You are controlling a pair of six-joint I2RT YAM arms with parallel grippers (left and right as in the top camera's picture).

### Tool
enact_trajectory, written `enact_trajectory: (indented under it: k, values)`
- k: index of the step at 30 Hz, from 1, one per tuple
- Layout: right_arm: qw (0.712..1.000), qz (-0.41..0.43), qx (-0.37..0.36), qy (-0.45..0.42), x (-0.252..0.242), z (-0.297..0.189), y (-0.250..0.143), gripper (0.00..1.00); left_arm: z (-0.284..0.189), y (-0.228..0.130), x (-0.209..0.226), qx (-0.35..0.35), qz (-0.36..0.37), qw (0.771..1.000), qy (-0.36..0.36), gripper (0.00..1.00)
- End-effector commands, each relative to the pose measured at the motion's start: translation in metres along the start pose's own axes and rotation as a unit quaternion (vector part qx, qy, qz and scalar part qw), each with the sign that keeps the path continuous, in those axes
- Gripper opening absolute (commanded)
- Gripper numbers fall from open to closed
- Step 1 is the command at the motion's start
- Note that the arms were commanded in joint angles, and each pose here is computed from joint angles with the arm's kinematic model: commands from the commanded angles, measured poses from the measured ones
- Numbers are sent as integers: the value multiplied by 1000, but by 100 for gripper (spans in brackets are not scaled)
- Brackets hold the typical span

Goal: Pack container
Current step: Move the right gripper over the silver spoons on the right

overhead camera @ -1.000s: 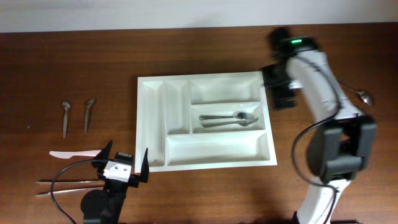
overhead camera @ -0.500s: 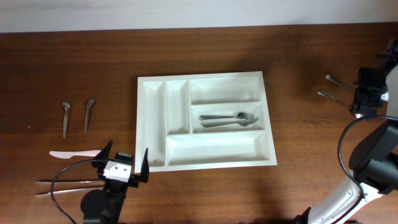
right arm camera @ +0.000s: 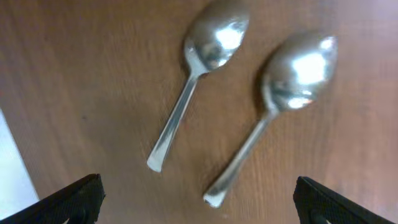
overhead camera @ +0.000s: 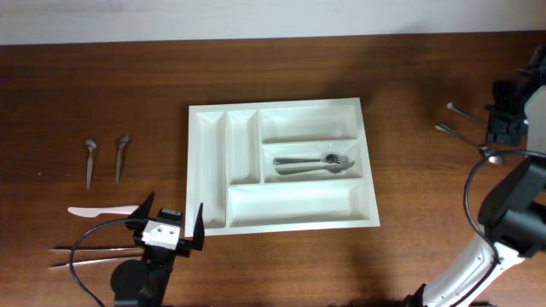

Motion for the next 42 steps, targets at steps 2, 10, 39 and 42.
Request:
enact_trajectory:
  k: [2, 10, 39, 42]
  values:
    - [999, -17, 42, -20, -1, 30, -8, 99, 0, -2, 1, 0, 8, 1000, 6, 99]
    - [999, 17, 36, -37, -5, 34, -8, 99, 0, -2, 1, 0, 8, 1000, 6, 99]
    - [990, 83, 13, -113, -26, 56, -8, 99, 0, -2, 1, 0, 8, 1000, 6, 99]
    - [988, 91, 7, -122, -28, 56, -8, 99, 0, -2, 1, 0, 8, 1000, 6, 99]
Point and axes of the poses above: each gripper's point midway between its finger pads, its own z axis out along the fingers, its own x axis along the line the jaws close on, y = z × x, the point moved 10 cm from there along -z, back along the fingers, and after that the axes turned 6 degrees about z, right-handed, at the moved point
